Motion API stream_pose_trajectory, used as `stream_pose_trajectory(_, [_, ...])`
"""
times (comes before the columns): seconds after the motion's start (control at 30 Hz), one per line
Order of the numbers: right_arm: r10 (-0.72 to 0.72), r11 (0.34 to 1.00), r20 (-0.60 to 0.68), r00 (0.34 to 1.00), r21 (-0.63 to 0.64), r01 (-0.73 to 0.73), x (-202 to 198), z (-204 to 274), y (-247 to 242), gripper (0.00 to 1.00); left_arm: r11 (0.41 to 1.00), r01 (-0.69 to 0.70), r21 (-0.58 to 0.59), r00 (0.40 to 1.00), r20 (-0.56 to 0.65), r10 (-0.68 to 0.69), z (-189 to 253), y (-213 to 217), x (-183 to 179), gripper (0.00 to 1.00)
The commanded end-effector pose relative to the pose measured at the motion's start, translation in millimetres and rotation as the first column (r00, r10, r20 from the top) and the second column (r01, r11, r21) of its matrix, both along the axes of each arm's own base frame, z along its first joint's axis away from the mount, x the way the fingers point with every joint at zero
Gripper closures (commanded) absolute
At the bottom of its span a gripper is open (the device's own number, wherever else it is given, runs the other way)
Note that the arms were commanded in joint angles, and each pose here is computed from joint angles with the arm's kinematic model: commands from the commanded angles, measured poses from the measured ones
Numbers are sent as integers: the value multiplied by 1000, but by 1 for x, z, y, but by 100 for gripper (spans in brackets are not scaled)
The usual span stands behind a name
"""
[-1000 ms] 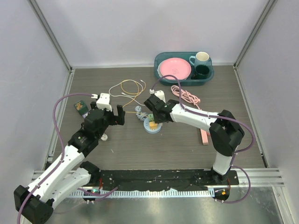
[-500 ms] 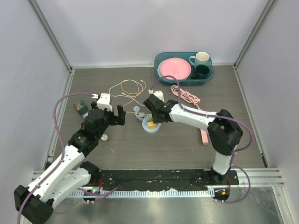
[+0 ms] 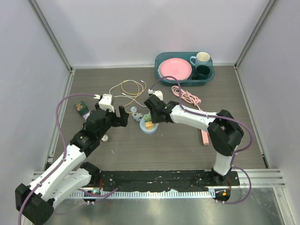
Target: Insert the plug
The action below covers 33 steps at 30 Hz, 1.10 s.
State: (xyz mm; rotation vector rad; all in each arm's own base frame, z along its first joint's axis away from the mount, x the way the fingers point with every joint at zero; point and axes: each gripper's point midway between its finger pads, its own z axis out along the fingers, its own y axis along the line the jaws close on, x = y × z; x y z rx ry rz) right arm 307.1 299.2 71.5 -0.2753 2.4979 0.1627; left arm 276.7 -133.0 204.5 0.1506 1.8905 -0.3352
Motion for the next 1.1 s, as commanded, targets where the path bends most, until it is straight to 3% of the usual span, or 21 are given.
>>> stream_pose_trajectory(0.0, [49,998,-117,992,-30,-53,-23,-30,0,99,986,62,-156,997,-32,-68,0,-29,0,12])
stream_pose_trajectory(0.17, [58,998,-122,991,-15,-60,-22,-28,4,99,959,61,-277,976,-184,-115,-24,-62,3,18])
stream_pose_trajectory(0.3, [58,998,-120,991,-18,-60,-23,-27,3,99,950,58,-308,959,-246,-138,-39,-79,5,21])
stream_pose_trajectory(0.53, [67,998,-121,990,-2,-68,-25,-26,4,99,938,-11,-347,912,-387,-133,-90,-92,-2,42])
stream_pose_trajectory(0.9, [81,996,-130,988,45,-76,-30,-26,10,99,917,-150,-369,894,-446,-34,-129,-98,21,54])
stream_pose_trajectory(1.07, [84,996,-132,988,52,-77,-33,-26,8,99,926,-186,-327,880,-475,9,-150,-94,26,60])
